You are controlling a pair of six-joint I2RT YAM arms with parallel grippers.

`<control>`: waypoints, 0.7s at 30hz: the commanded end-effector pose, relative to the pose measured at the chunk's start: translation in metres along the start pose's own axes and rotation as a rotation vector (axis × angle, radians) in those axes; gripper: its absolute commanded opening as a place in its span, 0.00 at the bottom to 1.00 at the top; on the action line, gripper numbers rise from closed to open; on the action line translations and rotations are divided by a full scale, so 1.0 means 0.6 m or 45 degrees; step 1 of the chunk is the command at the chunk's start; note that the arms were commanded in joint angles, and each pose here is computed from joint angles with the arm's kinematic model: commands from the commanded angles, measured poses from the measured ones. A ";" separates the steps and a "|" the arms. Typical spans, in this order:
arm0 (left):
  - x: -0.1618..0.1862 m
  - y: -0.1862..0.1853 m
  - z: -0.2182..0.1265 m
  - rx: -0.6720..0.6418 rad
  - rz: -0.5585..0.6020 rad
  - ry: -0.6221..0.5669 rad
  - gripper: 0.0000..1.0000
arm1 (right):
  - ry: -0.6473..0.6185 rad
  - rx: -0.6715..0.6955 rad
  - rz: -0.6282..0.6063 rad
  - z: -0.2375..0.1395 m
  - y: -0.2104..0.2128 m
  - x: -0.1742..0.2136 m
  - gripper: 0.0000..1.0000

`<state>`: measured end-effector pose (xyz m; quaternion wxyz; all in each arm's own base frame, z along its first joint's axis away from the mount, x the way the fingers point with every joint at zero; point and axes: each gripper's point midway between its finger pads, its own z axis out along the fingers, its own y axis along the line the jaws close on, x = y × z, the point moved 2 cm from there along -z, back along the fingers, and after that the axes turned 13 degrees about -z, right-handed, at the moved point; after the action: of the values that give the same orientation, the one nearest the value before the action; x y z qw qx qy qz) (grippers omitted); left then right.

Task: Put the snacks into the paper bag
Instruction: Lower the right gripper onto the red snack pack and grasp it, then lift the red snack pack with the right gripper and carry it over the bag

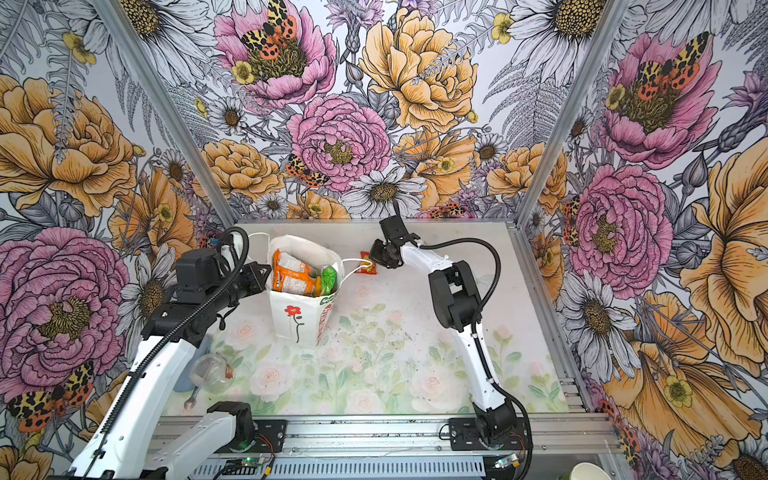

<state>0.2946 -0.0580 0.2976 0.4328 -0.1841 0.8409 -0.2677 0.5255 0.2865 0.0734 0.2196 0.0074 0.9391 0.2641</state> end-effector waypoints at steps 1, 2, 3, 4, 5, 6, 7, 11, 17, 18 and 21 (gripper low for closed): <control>-0.015 -0.028 -0.016 0.088 0.040 -0.056 0.09 | -0.144 -0.055 -0.093 -0.067 0.050 -0.042 0.05; -0.015 -0.028 -0.016 0.087 0.039 -0.055 0.09 | -0.146 -0.051 -0.102 -0.073 0.049 -0.042 0.05; -0.014 -0.028 -0.015 0.084 0.039 -0.055 0.09 | -0.146 -0.051 -0.107 -0.079 0.049 -0.040 0.05; -0.015 -0.027 -0.016 0.084 0.039 -0.057 0.09 | -0.149 -0.046 -0.115 -0.087 0.047 -0.039 0.05; -0.014 -0.028 -0.015 0.086 0.040 -0.055 0.09 | -0.154 -0.044 -0.124 -0.094 0.048 -0.038 0.05; -0.015 -0.028 -0.015 0.084 0.039 -0.056 0.09 | -0.158 -0.042 -0.131 -0.103 0.049 -0.037 0.05; -0.014 -0.028 -0.015 0.086 0.039 -0.054 0.09 | -0.162 -0.045 -0.143 -0.113 0.054 -0.034 0.05; -0.014 -0.027 -0.014 0.085 0.037 -0.051 0.09 | -0.192 -0.062 -0.193 -0.158 0.069 -0.032 0.05; -0.014 -0.028 -0.015 0.087 0.039 -0.054 0.09 | -0.253 -0.057 -0.254 -0.230 0.082 -0.029 0.03; -0.015 -0.028 -0.015 0.086 0.039 -0.055 0.09 | -0.259 -0.054 -0.263 -0.242 0.083 -0.028 0.03; -0.015 -0.028 -0.014 0.086 0.040 -0.053 0.09 | -0.279 -0.043 -0.284 -0.271 0.088 -0.026 0.03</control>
<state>0.2946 -0.0580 0.2976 0.4328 -0.1841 0.8409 -0.2677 0.4743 0.2577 0.2057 0.3221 -0.0586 0.9075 0.2633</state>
